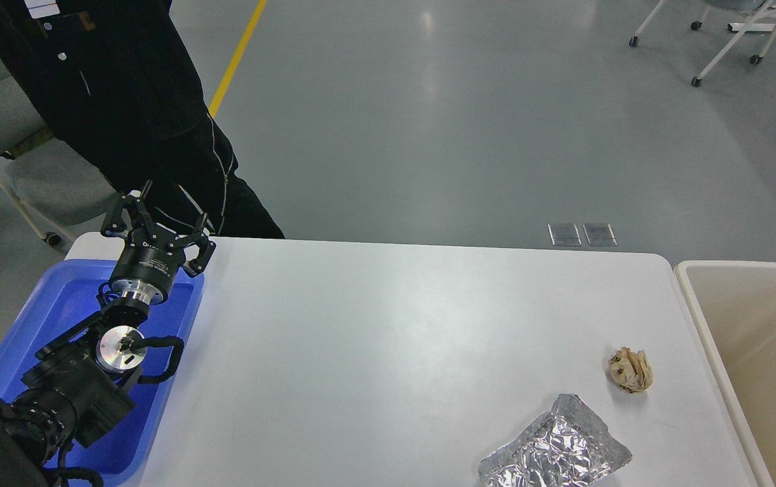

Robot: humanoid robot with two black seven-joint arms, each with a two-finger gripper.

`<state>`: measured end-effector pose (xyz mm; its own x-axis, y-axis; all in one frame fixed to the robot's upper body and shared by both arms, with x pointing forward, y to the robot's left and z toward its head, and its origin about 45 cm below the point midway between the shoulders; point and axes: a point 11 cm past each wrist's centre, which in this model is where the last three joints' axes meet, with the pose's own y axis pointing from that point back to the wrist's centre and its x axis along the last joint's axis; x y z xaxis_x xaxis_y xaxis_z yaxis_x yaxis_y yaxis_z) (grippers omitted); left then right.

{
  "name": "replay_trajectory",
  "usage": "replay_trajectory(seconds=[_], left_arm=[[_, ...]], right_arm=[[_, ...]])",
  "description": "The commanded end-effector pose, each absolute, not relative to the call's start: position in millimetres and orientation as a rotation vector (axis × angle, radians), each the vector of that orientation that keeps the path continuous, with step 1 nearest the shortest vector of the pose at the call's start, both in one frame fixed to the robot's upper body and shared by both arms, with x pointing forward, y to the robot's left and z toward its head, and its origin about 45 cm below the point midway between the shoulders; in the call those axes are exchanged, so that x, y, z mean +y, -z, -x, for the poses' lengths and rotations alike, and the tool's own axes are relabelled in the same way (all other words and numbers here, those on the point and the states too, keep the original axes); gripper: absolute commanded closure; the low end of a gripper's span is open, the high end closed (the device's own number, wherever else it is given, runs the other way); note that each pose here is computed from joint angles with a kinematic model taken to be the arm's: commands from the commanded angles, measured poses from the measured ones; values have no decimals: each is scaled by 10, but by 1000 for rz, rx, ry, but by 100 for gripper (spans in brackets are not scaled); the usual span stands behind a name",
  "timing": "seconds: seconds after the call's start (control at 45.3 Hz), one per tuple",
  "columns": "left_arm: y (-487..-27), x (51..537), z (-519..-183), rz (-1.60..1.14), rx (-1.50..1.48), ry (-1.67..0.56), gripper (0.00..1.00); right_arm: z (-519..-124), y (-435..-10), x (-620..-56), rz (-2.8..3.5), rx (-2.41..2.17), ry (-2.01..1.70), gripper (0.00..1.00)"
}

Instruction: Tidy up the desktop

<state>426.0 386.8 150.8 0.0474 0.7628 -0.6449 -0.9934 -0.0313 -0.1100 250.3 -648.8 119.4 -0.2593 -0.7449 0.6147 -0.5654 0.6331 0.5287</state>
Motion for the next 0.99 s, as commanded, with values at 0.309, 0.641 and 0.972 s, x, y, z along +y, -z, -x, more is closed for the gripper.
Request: replay_trajectory(seconds=[0.309,0.641,0.972], left_arm=[[-1507,3868,-4260,640,458,-1489,0],[-1507,3868,-4260,640,458,-1489,0],[-1506,3869,-4260,640,458,-1490,0]], right_arm=[[-3221,-1449,-6124,-1230,-2180,294,0],[-3812,-2197,-5393,-1876,-2547,313,0],[-3911,-2307,-4770,-2199,-2625,167,0]])
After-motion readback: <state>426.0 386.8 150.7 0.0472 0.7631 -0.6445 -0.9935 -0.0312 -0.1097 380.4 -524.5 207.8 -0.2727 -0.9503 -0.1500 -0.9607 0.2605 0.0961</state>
